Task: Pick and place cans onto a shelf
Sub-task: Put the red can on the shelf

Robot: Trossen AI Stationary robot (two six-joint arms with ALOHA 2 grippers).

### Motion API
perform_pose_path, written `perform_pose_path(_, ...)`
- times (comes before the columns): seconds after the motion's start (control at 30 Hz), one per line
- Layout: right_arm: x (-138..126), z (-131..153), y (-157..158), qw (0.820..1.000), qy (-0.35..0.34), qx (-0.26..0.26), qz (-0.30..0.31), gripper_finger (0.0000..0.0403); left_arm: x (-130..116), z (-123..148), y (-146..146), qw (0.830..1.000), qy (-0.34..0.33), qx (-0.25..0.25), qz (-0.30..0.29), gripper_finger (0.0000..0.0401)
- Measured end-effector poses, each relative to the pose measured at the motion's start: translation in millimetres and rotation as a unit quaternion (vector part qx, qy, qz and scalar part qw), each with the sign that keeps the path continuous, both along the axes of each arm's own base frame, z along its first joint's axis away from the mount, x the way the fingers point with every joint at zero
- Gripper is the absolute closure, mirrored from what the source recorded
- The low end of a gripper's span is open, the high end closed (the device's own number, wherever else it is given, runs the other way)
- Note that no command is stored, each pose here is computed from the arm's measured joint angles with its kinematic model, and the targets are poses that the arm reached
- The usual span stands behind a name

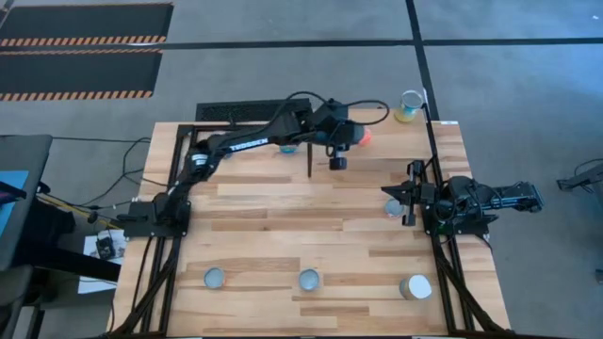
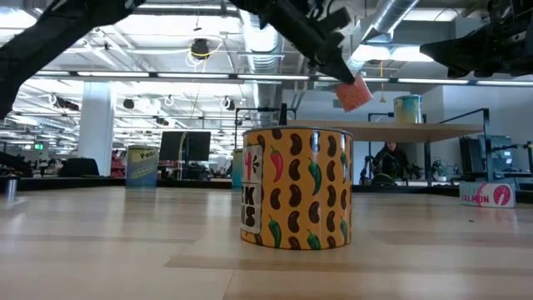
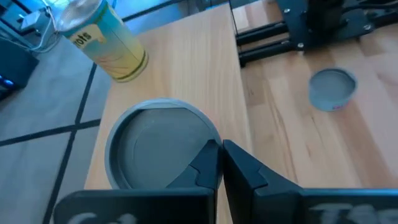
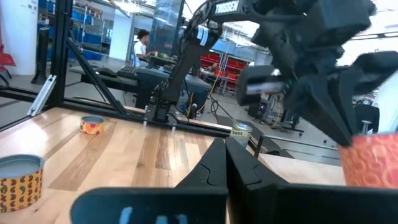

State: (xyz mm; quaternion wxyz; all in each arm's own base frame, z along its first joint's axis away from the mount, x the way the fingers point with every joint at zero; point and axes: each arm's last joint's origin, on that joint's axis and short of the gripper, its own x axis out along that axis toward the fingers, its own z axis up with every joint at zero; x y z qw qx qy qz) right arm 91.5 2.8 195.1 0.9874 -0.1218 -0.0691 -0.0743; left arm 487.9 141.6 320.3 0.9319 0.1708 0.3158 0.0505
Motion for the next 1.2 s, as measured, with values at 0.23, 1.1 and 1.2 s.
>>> perform_pose_path(0.23, 0, 0, 0, 1.000, -0.001, -0.001, 0.000, 0.0397, 6, -9, 6, 1.000, 0.019, 0.001, 0.010, 0.0401)
perform_pose_path(1.1, 0, 1, 0, 1.000, -0.005, 0.000, 0.000, 0.0396, -1, -13, 13, 0.998, 0.050, -0.011, 0.020, 0.0345)
perform_pose_path(1.2, 0, 1, 0, 1.000, -0.005, 0.000, 0.000, 0.0396, -1, -13, 13, 0.998, 0.052, -0.008, 0.017, 0.0337)
